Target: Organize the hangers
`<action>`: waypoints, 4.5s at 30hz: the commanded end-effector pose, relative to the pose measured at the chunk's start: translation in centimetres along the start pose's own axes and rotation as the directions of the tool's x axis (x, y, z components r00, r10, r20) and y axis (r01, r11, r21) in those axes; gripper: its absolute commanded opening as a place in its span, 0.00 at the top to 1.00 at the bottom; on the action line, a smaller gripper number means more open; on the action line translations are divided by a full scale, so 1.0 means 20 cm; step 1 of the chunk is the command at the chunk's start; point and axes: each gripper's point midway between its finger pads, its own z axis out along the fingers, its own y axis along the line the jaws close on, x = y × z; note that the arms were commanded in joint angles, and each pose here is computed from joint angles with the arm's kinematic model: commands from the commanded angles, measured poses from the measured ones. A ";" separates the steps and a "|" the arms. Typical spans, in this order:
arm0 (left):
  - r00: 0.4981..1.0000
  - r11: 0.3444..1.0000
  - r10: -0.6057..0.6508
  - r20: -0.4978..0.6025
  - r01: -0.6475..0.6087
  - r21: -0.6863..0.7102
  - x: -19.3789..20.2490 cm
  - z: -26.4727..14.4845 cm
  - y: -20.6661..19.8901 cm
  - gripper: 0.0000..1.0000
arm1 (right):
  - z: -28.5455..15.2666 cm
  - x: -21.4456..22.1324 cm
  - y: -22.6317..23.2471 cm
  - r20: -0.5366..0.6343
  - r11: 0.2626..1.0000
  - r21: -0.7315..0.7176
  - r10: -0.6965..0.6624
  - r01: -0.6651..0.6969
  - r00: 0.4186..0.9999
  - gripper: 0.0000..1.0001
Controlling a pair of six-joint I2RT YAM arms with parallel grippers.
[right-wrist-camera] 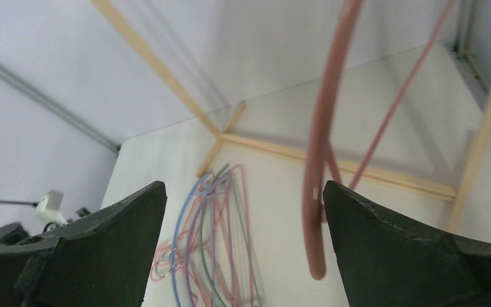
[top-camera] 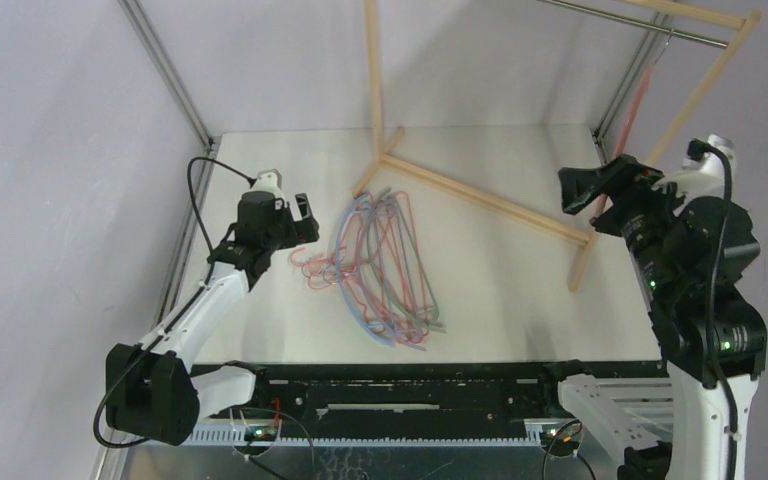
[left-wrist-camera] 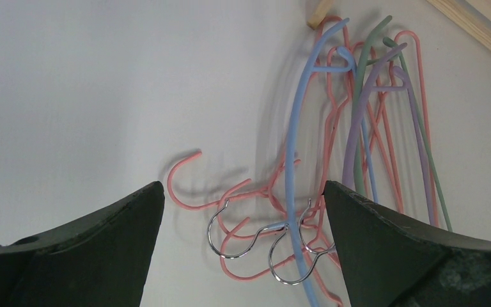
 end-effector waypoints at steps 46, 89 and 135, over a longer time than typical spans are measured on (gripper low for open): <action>0.998 0.996 -0.070 -0.003 0.070 -0.051 0.04 0.10 0.09 0.00 | 0.03 2.22 0.80 -0.514 0.602 -0.741 -0.794 0.298 0.326 0.34; 0.993 0.989 -0.115 0.028 0.117 -0.087 0.11 -0.01 0.16 0.00 | -0.05 2.12 0.64 -0.599 0.682 -0.714 -0.712 0.159 0.366 1.00; 0.994 0.993 -0.101 0.029 0.102 -0.053 0.06 0.01 0.11 0.00 | 0.55 -0.12 0.57 0.237 0.973 -0.219 -0.021 0.074 0.971 1.00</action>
